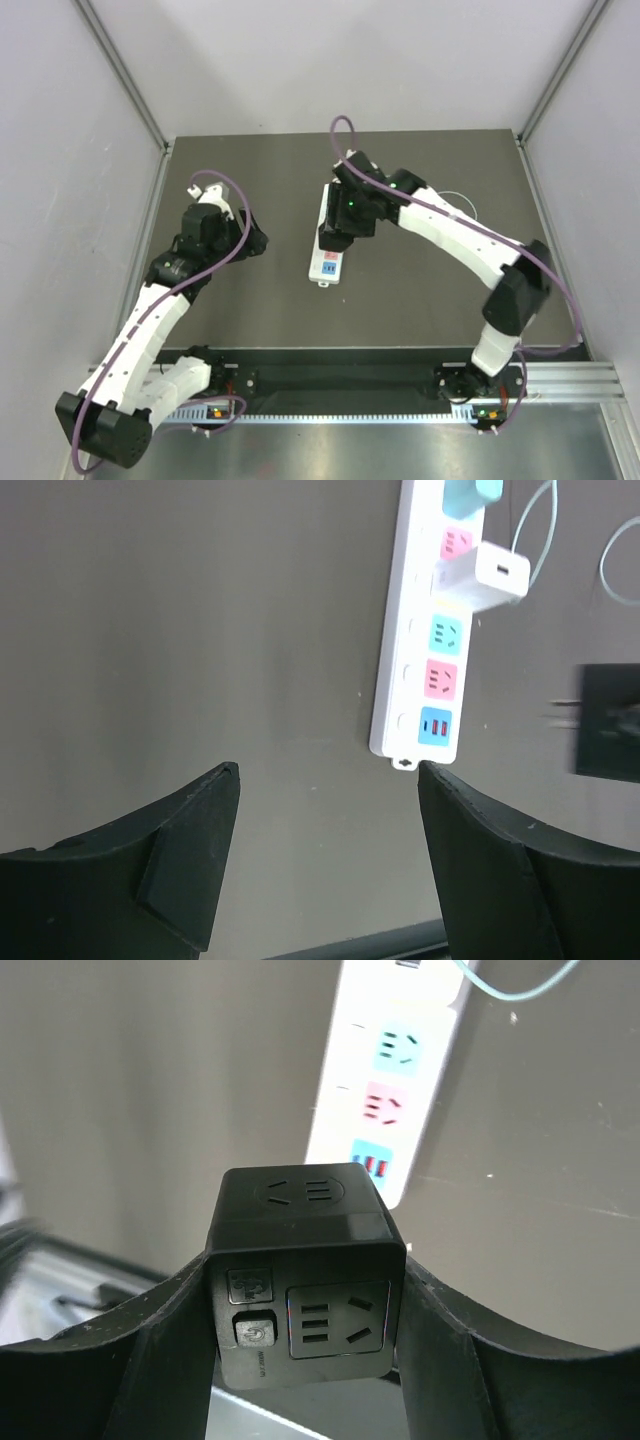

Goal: Insert the plug

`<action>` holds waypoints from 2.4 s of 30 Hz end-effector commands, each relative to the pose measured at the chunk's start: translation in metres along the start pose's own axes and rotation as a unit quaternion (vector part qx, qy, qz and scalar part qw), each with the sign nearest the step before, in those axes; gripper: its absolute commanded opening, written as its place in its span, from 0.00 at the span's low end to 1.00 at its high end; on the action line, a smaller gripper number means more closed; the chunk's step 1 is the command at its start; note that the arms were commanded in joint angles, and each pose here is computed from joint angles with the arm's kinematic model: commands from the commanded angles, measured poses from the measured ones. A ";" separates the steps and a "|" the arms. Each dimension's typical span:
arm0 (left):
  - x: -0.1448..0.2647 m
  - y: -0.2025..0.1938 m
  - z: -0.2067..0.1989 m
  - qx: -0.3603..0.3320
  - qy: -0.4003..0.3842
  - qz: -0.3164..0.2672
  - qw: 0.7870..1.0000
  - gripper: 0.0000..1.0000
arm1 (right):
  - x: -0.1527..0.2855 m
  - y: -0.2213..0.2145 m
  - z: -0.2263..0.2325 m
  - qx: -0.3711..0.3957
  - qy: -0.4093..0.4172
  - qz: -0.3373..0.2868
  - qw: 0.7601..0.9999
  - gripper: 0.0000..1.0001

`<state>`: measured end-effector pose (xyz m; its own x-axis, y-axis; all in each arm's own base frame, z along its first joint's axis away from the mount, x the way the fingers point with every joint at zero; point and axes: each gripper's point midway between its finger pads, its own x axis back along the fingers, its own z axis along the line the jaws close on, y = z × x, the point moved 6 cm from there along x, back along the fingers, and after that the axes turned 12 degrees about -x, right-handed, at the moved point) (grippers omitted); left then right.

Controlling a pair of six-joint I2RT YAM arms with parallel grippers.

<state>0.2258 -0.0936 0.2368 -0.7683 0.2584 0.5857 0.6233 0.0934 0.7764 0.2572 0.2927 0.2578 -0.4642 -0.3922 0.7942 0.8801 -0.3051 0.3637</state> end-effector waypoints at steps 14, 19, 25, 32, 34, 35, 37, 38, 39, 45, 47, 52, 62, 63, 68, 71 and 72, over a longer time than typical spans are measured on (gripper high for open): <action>0.019 0.008 0.004 0.008 0.014 -0.052 0.999 0.76 | -0.074 -0.001 -0.010 -0.040 -0.133 -0.002 0.990 0.00; 0.019 0.009 0.003 0.007 0.011 -0.049 0.999 0.76 | -0.090 -0.003 -0.010 -0.042 -0.143 0.006 0.989 0.00; 0.020 0.009 0.004 0.009 0.014 -0.053 0.998 0.76 | -0.100 0.003 -0.007 -0.045 -0.149 -0.002 0.988 0.00; 0.020 0.009 0.004 0.009 0.013 -0.053 0.998 0.76 | -0.106 0.002 -0.017 -0.043 -0.185 0.001 0.982 0.00; 0.021 0.009 0.004 0.009 0.015 -0.053 0.998 0.76 | -0.102 0.003 -0.020 -0.040 -0.192 -0.001 0.981 0.00; 0.021 0.009 0.005 0.010 0.017 -0.054 0.998 0.76 | -0.100 0.003 -0.021 -0.039 -0.196 -0.001 0.980 0.00; 0.021 0.009 0.005 0.010 0.016 -0.053 0.998 0.76 | -0.095 0.005 -0.020 -0.041 -0.193 -0.010 0.980 0.00; 0.021 0.009 0.004 0.010 0.015 -0.054 0.998 0.76 | -0.096 0.004 -0.022 -0.043 -0.192 -0.010 0.980 0.00; 0.020 0.009 0.004 0.011 0.014 -0.052 0.998 0.76 | -0.097 0.004 -0.022 -0.045 -0.190 -0.007 0.981 0.00; 0.020 0.008 0.004 0.010 0.014 -0.052 0.998 0.76 | -0.111 0.000 -0.018 -0.051 -0.176 0.007 0.983 0.00; 0.020 0.009 0.004 0.010 0.015 -0.052 0.998 0.76 | -0.114 0.000 -0.018 -0.053 -0.176 0.010 0.983 0.00; 0.021 0.009 0.004 0.010 0.014 -0.053 0.998 0.75 | -0.114 -0.004 -0.022 -0.049 -0.189 0.018 0.981 0.00; 0.021 0.009 0.003 0.010 0.010 -0.053 0.998 0.75 | -0.118 -0.013 -0.020 -0.037 -0.196 0.043 0.979 0.00; 0.020 0.009 0.003 0.011 0.009 -0.052 0.999 0.75 | -0.117 -0.015 -0.020 -0.036 -0.193 0.049 0.979 0.00; 0.020 0.008 0.002 0.010 0.007 -0.050 0.999 0.76 | -0.117 -0.020 -0.019 -0.033 -0.191 0.053 0.980 0.00; 0.020 0.008 0.002 0.010 0.007 -0.050 0.999 0.75 | -0.117 -0.020 -0.022 -0.031 -0.203 0.051 0.977 0.00; 0.020 0.008 0.002 0.010 0.008 -0.051 0.999 0.75 | -0.117 -0.021 -0.023 -0.032 -0.205 0.054 0.977 0.00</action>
<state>0.2165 -0.0856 0.2501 -0.8175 0.2267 0.5295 0.5632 0.1222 0.8172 0.3031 0.3191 0.1534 -0.3367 -0.0563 0.9399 0.8826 -0.3667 0.2942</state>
